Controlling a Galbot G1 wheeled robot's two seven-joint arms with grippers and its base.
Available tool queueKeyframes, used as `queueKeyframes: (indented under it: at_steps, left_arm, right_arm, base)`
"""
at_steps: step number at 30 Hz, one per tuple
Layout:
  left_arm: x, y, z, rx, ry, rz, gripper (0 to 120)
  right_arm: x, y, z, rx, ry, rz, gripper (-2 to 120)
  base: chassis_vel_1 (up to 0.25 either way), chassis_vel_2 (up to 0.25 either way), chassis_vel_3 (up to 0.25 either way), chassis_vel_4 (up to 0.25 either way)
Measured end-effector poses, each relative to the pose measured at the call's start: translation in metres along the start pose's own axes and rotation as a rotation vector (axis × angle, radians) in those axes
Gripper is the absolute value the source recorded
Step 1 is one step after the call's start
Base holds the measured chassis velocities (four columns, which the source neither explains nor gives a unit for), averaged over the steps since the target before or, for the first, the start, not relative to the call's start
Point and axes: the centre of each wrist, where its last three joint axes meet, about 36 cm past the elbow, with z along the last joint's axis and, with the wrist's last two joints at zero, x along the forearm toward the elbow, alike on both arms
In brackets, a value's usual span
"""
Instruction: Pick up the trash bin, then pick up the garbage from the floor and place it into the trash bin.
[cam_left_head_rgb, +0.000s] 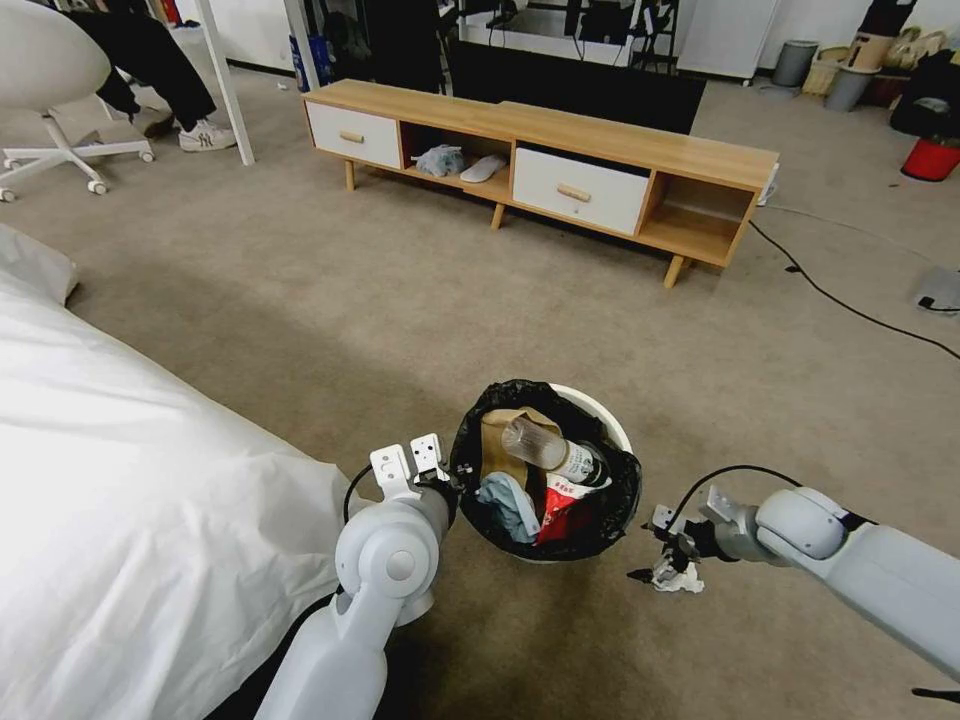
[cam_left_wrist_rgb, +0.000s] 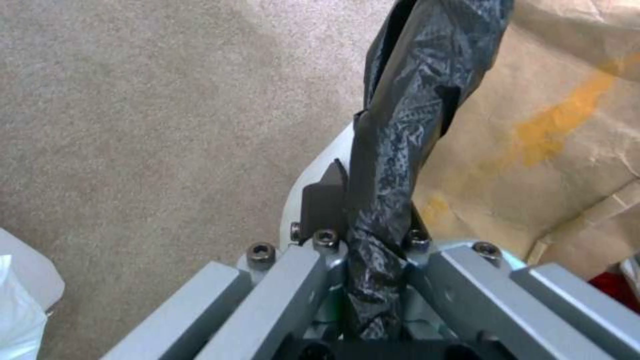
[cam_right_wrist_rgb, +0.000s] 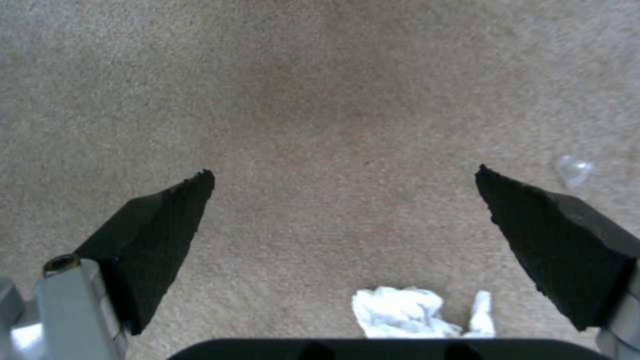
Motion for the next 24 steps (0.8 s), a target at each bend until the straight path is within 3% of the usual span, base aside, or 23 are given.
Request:
queueKeyframes:
  at_steps: [24]
  left_arm:
    - [0.001,0.001,0.0,-0.009,-0.003,-0.001,1]
  right_arm:
    - [0.016,0.007,0.036,-0.055,0.043,0.016,100]
  base:
    - [0.0,0.0,0.0,0.0]
